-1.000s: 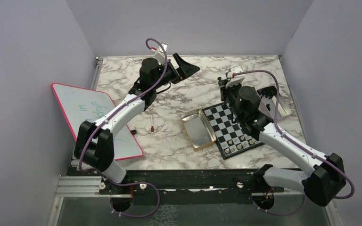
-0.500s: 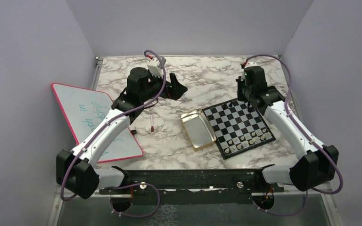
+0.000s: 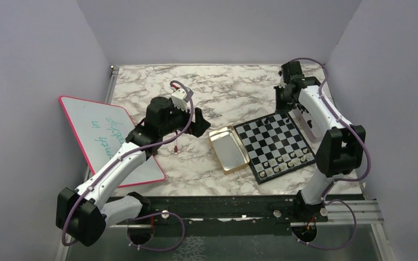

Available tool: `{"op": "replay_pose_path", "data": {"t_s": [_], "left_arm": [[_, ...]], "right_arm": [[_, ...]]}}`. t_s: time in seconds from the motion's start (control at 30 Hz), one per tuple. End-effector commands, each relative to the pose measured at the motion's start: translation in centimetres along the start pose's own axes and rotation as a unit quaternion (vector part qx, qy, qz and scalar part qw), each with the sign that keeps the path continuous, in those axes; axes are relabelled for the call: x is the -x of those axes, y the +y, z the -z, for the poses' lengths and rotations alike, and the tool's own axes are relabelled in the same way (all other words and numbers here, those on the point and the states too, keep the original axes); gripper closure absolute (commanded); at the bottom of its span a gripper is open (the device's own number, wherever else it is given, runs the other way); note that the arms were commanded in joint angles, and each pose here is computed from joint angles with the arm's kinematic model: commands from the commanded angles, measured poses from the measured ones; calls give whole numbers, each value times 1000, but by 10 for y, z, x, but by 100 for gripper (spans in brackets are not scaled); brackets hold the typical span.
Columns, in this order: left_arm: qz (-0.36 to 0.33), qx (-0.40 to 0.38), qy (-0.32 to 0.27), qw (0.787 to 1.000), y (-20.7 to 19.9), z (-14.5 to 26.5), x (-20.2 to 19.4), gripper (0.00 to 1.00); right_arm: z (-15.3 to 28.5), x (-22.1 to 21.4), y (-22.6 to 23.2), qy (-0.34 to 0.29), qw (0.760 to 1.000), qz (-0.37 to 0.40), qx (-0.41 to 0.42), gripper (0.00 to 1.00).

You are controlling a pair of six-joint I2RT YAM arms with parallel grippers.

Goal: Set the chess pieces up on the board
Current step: Place the chess piece on the chessboard.

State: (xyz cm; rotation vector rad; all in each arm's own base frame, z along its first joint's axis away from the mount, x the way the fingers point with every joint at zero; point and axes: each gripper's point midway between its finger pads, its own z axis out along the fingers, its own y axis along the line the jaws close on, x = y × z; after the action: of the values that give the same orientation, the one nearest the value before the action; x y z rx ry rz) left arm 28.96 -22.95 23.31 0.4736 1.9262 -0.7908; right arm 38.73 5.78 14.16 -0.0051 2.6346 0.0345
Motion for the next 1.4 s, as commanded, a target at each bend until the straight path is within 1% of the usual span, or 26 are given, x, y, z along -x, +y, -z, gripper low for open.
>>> {"op": "replay_pose_path", "data": {"t_s": [0.0, 0.17, 0.53, 0.57, 0.77, 0.9, 1.13, 1.37], "left_arm": [[-41, 8, -14, 999, -6, 8, 7, 1], [-59, 13, -16, 998, -10, 13, 7, 1], [-69, 22, -18, 997, -9, 16, 8, 1], [-70, 22, -19, 997, -9, 16, 8, 1], [-73, 29, -22, 997, -7, 19, 9, 1], [-74, 29, -24, 997, -8, 19, 11, 1], [-75, 28, -28, 996, -9, 22, 13, 1], [-75, 27, -29, 996, -9, 22, 13, 1]], "right_arm": [[-7, -8, -10, 65, 998, -6, -6, 98], [-29, -8, -25, 110, 994, -7, -20, 97], [-67, -10, -32, 152, 988, 0, -9, 95], [-69, -10, -27, 154, 988, -1, 5, 95], [-76, -10, -23, 162, 987, -2, 20, 95], [-78, -11, -27, 172, 985, -1, 8, 94], [-84, -16, -28, 183, 983, 1, 10, 91], [-87, -17, -31, 185, 983, 1, 3, 82]]}}
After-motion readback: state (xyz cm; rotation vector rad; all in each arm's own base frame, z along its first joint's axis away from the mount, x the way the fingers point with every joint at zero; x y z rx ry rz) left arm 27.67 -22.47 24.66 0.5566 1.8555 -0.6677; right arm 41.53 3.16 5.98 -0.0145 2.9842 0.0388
